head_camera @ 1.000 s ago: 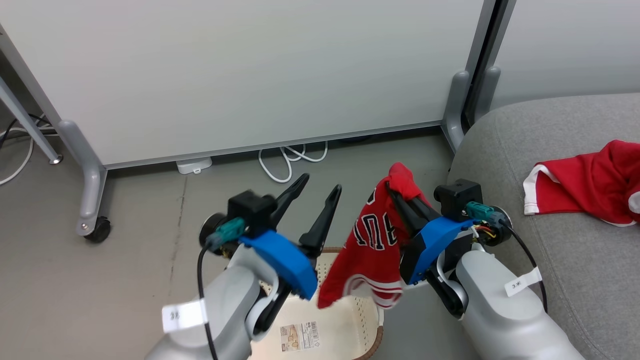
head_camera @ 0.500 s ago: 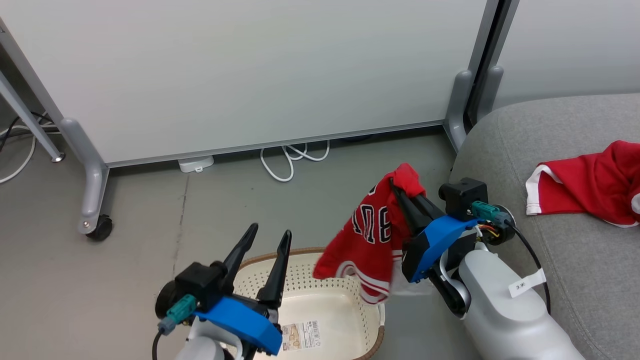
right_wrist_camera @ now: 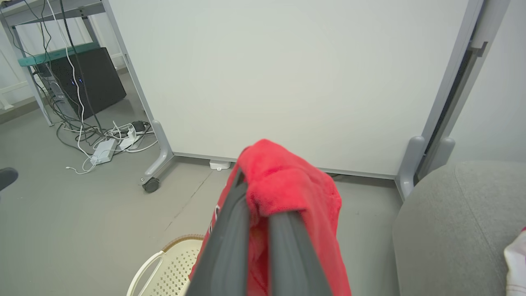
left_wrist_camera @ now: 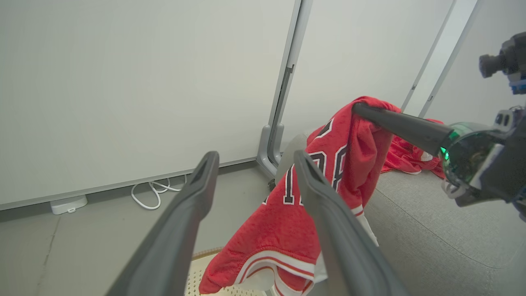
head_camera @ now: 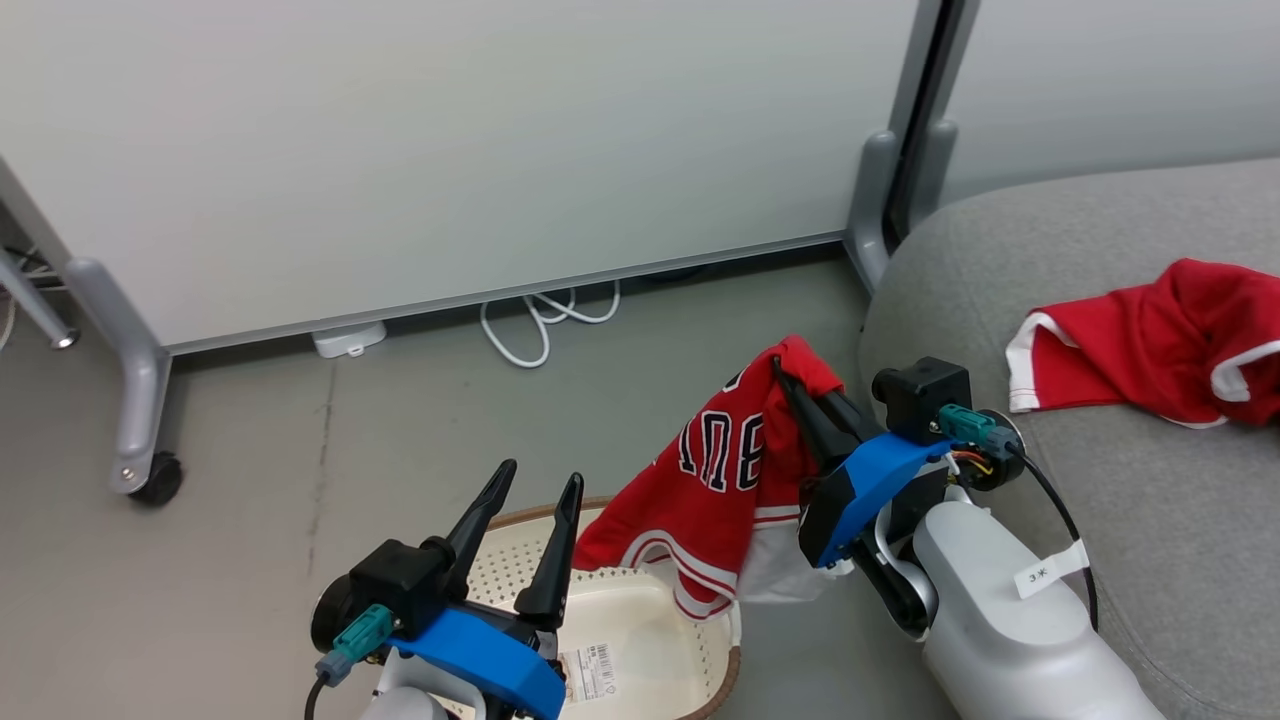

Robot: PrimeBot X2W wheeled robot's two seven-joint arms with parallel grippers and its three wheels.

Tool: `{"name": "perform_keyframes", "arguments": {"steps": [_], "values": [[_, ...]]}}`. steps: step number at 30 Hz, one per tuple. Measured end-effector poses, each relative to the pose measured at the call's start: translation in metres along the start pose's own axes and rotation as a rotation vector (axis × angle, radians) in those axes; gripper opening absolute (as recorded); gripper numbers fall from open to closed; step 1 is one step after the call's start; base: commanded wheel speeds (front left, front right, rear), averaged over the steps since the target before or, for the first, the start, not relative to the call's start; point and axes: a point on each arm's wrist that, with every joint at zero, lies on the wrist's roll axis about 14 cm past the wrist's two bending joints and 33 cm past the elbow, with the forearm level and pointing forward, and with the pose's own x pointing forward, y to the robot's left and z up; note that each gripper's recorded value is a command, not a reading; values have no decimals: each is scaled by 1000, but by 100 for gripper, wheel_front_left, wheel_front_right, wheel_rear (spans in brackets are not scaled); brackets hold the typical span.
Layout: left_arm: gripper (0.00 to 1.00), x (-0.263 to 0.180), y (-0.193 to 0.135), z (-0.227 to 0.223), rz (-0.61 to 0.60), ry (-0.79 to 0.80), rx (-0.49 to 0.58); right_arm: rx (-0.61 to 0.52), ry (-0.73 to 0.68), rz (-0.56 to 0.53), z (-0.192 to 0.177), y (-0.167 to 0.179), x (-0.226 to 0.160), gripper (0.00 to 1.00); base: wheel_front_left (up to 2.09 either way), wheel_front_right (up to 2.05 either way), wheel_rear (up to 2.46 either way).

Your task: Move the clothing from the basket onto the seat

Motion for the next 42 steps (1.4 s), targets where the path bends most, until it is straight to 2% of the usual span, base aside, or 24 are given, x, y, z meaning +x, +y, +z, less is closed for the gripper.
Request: {"name": "perform_keyframes", "arguments": {"steps": [6, 13, 32, 42], "values": [[100, 12, -14, -6, -55, 17, -3, -2, -12, -49, 4, -18, -13, 0, 0, 0, 0], [100, 33, -42, -17, -163, 51, -2, 4, -33, -158, 9, -54, -40, 0, 0, 0, 0], [100, 72, -130, -53, -467, 147, -12, 22, -40, -493, 5, -143, -138, 0, 0, 0, 0], [100, 80, -147, -68, -553, 189, -16, 48, -31, -582, -8, -160, -158, 0, 0, 0, 0]]}}
